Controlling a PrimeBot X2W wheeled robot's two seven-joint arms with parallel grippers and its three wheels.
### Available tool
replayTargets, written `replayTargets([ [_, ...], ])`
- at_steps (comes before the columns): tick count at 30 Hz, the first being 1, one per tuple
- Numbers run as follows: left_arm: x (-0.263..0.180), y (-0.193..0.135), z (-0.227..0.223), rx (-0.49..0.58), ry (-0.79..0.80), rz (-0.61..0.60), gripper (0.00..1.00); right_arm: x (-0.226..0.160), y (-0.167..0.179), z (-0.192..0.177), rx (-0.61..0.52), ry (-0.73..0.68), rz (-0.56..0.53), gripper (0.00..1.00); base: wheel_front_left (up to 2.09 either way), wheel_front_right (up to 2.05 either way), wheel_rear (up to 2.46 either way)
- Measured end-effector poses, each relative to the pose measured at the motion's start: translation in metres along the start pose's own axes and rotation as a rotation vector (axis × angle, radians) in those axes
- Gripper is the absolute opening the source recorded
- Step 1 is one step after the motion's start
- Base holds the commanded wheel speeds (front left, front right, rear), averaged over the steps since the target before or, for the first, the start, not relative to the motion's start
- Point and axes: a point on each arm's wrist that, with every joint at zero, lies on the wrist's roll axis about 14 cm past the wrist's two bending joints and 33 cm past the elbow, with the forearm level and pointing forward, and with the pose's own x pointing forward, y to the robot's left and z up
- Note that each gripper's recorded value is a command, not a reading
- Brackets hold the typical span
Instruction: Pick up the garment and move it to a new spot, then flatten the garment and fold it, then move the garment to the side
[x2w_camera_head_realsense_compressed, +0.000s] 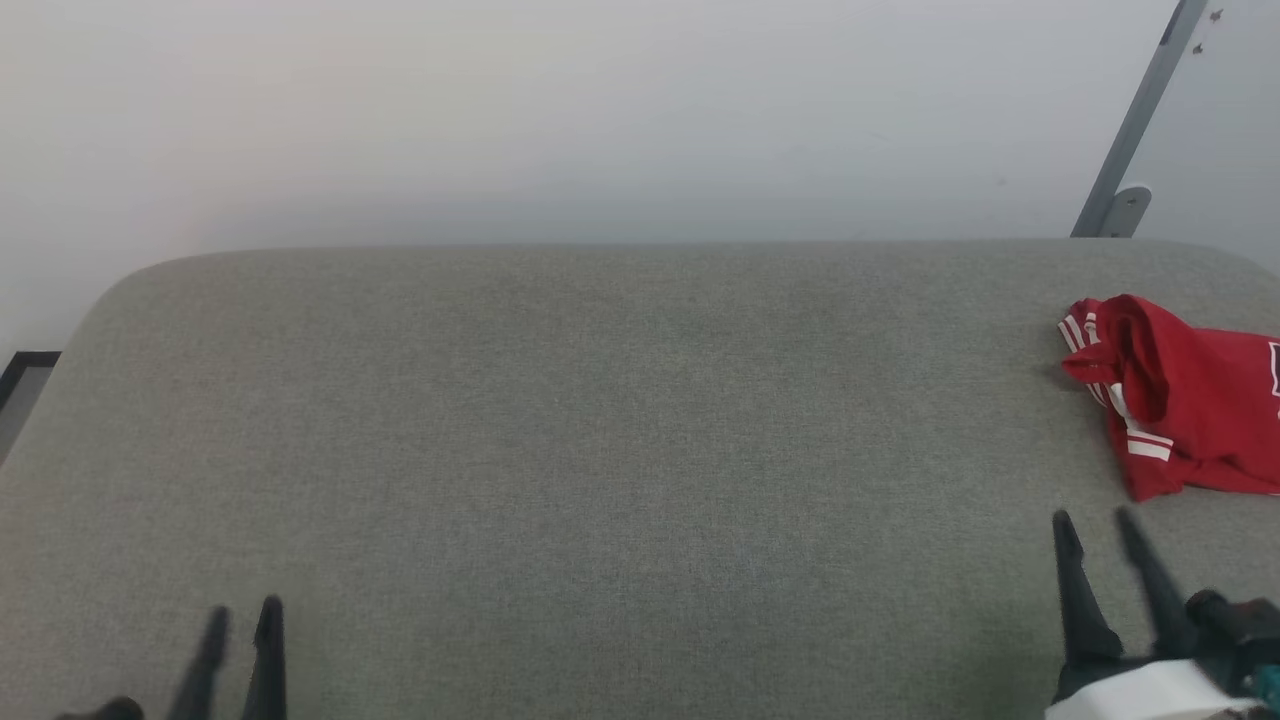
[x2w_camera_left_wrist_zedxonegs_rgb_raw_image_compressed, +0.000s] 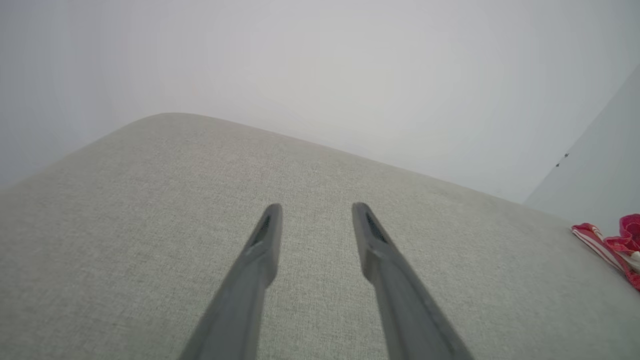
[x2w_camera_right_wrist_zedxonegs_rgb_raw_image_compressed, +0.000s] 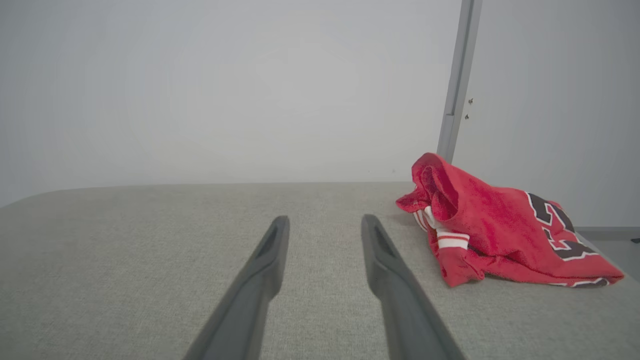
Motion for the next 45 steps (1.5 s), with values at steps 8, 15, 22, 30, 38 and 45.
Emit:
replayTargets([
  [8, -0.008, -0.002, -0.027, -0.072, 0.075, 0.035, 0.00, -0.013, 0.000, -0.029, 0.067, 0.096, -0.026, 0.00, 0.00, 0.00, 0.00],
  [15, -0.002, -0.001, -0.028, -0.189, 0.079, 0.063, 0.00, -0.011, -0.003, -0.031, 0.199, 0.107, -0.065, 0.00, 0.00, 0.00, 0.00],
  [22, 0.005, -0.001, -0.027, -0.282, 0.077, 0.081, 0.00, -0.007, -0.005, -0.030, 0.322, 0.106, -0.094, 0.00, 0.00, 0.00, 0.00],
  [30, 0.014, -0.004, -0.025, -0.412, 0.072, 0.095, 0.00, -0.002, -0.007, -0.029, 0.470, 0.106, -0.123, 0.00, 0.00, 0.00, 0.00],
  [38, 0.021, -0.007, -0.024, -0.506, 0.072, 0.100, 0.00, 0.002, -0.008, -0.028, 0.588, 0.101, -0.140, 0.00, 0.00, 0.00, 0.00],
  [45, 0.027, -0.009, -0.023, -0.592, 0.070, 0.104, 0.00, 0.006, -0.007, -0.027, 0.683, 0.098, -0.147, 0.00, 0.00, 0.00, 0.00],
])
